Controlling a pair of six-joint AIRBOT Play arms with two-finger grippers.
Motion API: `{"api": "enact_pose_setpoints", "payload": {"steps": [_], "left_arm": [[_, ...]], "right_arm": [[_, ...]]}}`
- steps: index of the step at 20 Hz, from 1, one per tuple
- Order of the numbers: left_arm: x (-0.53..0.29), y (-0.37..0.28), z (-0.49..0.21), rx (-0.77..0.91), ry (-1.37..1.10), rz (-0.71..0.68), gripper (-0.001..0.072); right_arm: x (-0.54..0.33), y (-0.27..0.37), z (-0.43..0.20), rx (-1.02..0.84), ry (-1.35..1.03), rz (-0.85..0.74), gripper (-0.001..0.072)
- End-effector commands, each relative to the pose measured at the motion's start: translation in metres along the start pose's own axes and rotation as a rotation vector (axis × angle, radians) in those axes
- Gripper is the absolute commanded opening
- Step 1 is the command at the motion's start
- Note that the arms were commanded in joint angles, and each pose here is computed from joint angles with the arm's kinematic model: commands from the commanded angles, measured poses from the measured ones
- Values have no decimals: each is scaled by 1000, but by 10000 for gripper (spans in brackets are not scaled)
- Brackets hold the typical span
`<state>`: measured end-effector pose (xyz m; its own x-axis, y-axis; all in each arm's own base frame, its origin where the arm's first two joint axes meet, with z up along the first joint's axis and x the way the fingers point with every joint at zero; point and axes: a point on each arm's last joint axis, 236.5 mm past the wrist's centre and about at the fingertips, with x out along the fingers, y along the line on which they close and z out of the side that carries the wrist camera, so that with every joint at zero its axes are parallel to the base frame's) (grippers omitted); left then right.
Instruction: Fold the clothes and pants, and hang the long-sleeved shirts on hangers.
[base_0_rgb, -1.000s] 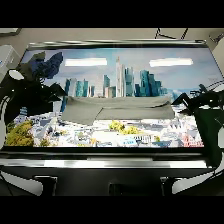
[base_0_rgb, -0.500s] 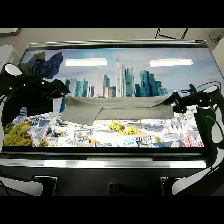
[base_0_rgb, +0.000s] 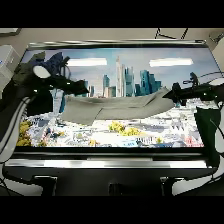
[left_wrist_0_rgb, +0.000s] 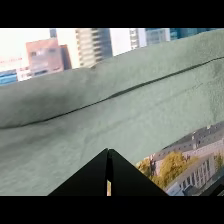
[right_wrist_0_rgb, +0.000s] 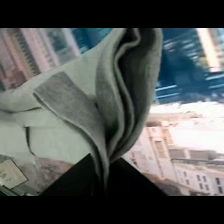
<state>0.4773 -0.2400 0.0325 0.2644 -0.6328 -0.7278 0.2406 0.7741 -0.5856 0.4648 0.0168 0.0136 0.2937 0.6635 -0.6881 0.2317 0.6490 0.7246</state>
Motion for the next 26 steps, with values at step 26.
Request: {"api": "enact_pose_setpoints", "payload": {"steps": [26], "left_arm": [[74,-54,47,-278,-284,-111,26]], "right_arm": [[54,251,-112,-358,-31,231,45]]}}
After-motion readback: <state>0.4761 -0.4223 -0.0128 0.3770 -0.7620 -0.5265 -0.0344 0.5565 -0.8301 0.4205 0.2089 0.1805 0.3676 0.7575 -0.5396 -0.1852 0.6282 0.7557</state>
